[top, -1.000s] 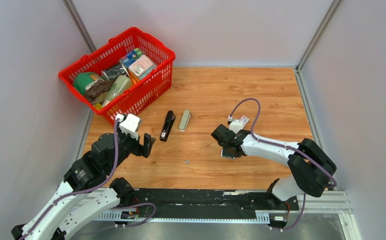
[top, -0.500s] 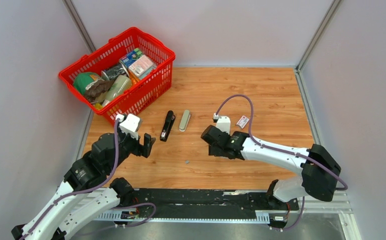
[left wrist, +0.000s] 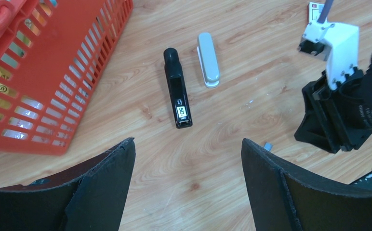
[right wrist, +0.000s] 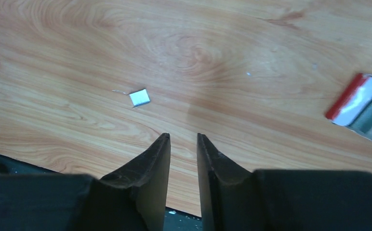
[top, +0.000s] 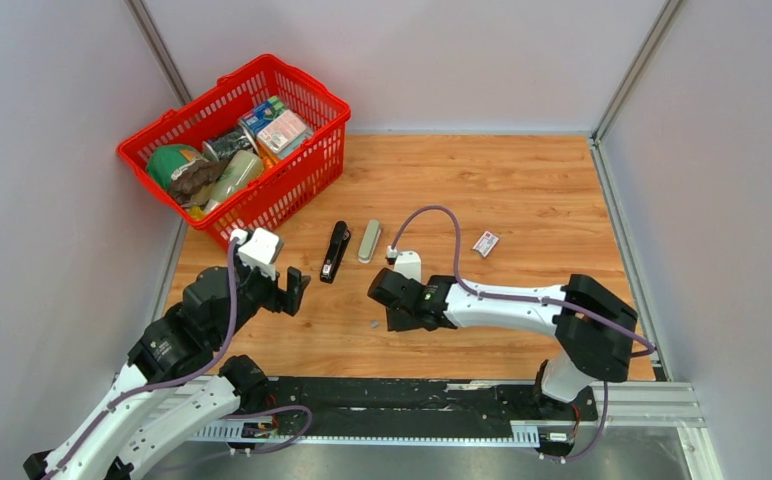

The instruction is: Unload the staples from the stapler

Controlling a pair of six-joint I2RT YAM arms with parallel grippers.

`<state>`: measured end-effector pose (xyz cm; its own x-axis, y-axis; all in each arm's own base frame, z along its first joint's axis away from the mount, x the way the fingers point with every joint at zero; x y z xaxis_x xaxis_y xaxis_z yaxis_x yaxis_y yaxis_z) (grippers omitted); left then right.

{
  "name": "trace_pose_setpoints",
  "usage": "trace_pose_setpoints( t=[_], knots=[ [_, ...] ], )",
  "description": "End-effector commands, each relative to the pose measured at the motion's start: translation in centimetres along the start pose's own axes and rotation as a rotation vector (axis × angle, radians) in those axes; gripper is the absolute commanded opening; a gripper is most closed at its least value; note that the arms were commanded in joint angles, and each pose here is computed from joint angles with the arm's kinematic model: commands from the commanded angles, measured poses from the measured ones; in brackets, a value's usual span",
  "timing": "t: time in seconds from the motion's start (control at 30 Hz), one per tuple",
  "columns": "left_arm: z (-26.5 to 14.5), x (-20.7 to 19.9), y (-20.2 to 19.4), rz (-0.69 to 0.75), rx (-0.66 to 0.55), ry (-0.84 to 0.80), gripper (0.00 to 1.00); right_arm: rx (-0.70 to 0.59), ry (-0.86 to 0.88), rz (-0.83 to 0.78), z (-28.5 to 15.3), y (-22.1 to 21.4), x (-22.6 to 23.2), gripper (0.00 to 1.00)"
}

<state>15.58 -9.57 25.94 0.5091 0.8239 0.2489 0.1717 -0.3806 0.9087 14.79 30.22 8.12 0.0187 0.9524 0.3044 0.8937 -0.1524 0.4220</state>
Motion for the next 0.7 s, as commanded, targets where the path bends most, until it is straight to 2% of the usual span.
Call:
trace_pose_setpoints(
  t=[0.0,0.13,0.4,0.67],
  knots=[
    [-0.1,0.2,0.7,0.004,-0.04,0.002,0.88,0.038,0.089,0.021,0.4,-0.7,3.5,0.25],
    [-0.1,0.2,0.7,0.002,-0.042,0.003,0.87,0.064,0.098,0.015,1.2,-1.5,4.0,0.01],
    [-0.1,0.1,0.7,0.002,-0.041,-0.001,0.88,0.1,0.103,0.013,2.7,-2.4,4.6,0.0],
    [-0.1,0.1,0.7,0.003,-0.043,-0.003,0.88,0.075,0.066,0.007,3.3,-2.0,4.6,0.0]
  ],
)
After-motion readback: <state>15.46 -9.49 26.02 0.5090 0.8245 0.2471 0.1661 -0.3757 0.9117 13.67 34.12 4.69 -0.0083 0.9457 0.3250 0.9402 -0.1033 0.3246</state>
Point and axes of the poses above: each gripper's point midway between its finger pads, its own z axis out along the fingers, its own x axis along the line the jaws close on, y = z × x, the point moved 3 cm from there along -z, back along the fingers, and after that the axes turned 14 degrees about z, right-handed, at the moved point
